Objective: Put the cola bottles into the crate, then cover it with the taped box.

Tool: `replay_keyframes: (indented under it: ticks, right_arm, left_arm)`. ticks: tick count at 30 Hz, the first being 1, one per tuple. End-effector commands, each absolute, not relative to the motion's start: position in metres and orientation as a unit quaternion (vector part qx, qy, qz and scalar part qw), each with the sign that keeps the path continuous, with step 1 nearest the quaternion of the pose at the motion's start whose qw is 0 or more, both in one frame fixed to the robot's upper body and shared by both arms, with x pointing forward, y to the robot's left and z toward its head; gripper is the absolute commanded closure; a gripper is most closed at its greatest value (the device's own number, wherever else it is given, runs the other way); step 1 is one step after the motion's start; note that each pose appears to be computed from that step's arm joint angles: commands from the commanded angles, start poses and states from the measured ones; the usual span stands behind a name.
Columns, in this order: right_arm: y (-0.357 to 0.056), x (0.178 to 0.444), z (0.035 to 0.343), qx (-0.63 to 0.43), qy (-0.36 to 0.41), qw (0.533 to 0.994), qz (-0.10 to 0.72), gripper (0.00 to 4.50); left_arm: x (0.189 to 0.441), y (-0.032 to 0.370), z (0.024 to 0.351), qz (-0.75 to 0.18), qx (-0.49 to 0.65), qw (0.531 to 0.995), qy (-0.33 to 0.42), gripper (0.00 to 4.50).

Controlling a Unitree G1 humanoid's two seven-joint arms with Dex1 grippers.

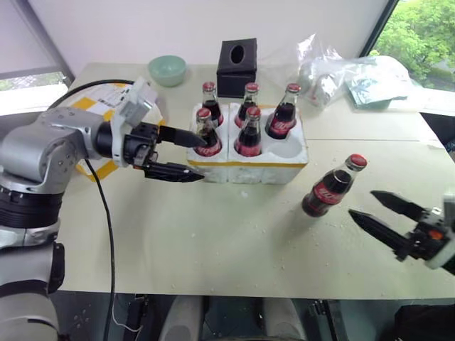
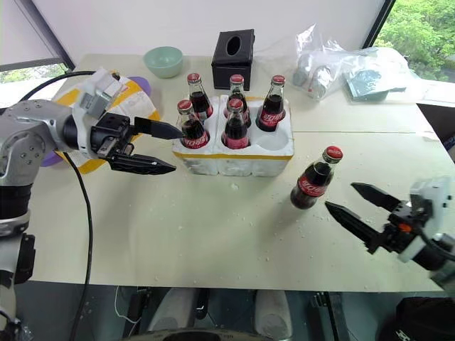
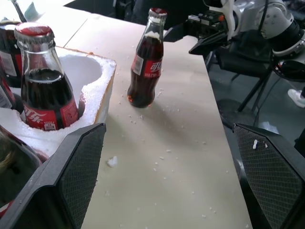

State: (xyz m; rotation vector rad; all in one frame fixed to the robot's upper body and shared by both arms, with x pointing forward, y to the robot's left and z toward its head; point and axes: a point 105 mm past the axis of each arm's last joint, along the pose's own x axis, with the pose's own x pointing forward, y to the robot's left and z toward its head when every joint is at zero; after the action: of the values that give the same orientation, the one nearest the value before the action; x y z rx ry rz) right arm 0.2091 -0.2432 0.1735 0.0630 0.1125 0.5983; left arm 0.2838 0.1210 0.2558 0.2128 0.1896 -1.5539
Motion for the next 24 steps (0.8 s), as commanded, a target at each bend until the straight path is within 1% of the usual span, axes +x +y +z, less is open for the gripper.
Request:
replay_keyframes:
  ticks: [1, 10, 17, 24]
  right_arm:
    - [-0.240, 0.219, 0.177, 0.027, 0.030, 0.958, 0.284, 0.00]
    - [-0.224, 0.233, 0.162, 0.050, 0.033, 0.949, 0.310, 0.00]
    - [-0.218, 0.256, 0.147, 0.059, 0.038, 0.950, 0.303, 0.00]
    - [-0.219, 0.271, 0.142, 0.063, 0.033, 0.954, 0.292, 0.00]
  left_arm:
    - [0.282, 0.121, 0.264, -0.701, 0.109, 0.702, 0.070, 0.05]
    - [0.280, 0.121, 0.269, -0.693, 0.114, 0.709, 0.069, 0.05]
    - [0.278, 0.118, 0.271, -0.692, 0.114, 0.710, 0.065, 0.05]
    - [0.277, 0.117, 0.273, -0.689, 0.115, 0.713, 0.063, 0.05]
